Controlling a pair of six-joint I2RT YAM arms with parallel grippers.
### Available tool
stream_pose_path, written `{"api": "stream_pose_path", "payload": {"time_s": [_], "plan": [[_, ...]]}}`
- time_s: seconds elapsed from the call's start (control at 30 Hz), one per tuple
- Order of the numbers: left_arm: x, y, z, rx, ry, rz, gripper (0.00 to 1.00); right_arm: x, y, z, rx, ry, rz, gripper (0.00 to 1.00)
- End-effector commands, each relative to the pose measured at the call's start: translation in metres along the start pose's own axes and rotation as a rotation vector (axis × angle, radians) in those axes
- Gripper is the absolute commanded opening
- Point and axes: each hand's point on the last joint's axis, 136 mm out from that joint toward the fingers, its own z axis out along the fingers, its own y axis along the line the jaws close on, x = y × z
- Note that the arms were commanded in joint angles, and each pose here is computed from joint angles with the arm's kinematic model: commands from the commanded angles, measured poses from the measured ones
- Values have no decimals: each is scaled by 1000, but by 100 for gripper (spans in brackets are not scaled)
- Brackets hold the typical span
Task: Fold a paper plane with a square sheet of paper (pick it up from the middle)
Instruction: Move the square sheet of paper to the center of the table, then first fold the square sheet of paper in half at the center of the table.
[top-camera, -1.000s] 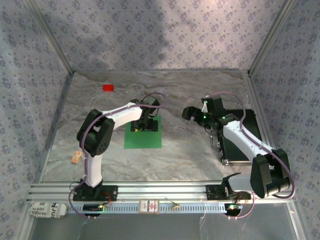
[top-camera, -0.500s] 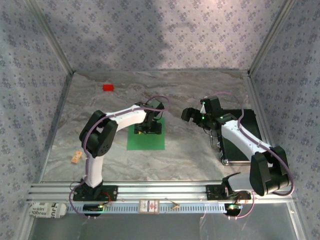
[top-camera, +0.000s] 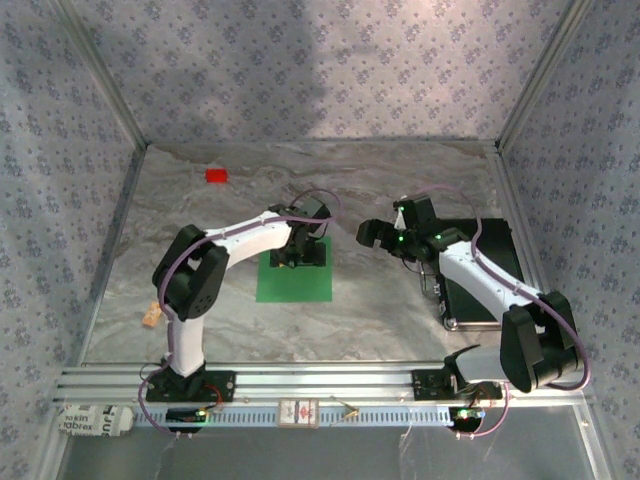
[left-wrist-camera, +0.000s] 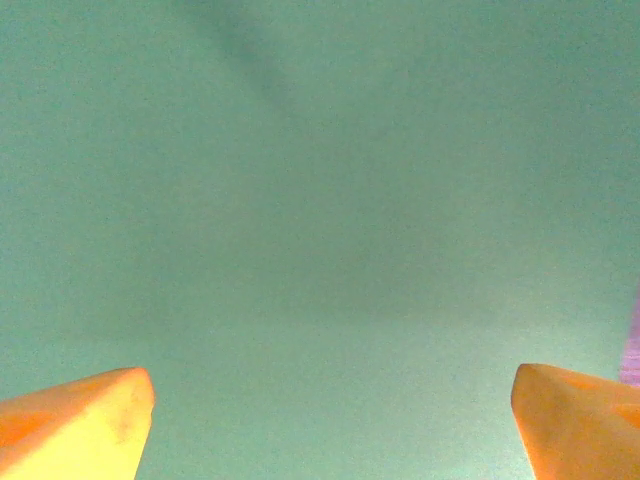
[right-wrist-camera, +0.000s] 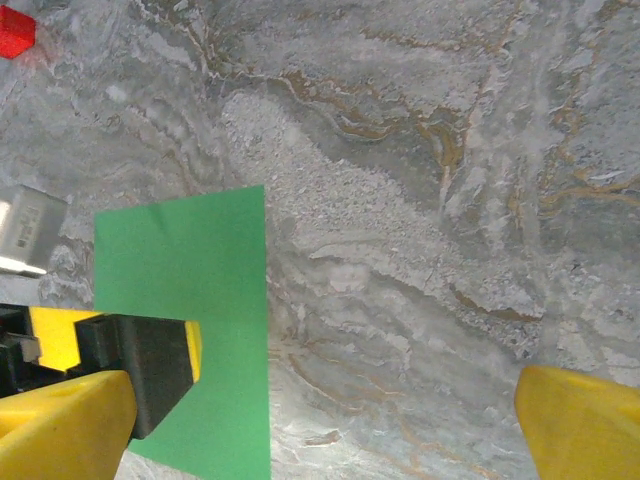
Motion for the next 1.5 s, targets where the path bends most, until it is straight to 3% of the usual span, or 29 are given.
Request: {"api": "stream_pose_path", "payload": {"time_s": [0.0,0.57,1.2,1.37,1.47], "plan": [[3,7,-7,-4,6,-33,92,-3,4,3,-4,-9,-1,99],[10,17,21,-89,66,-9,95,3,2,3,11,-6,14,99],[34,23,45,-80,121,-30,94,5,6,6,22,5,4,99],[35,21,44,-62,125,-37,94,-4,-9,4,168,11,-64,99],[35,24,39,-72,118,-39,94,-4,-10,5,178,14,-64,99]]}}
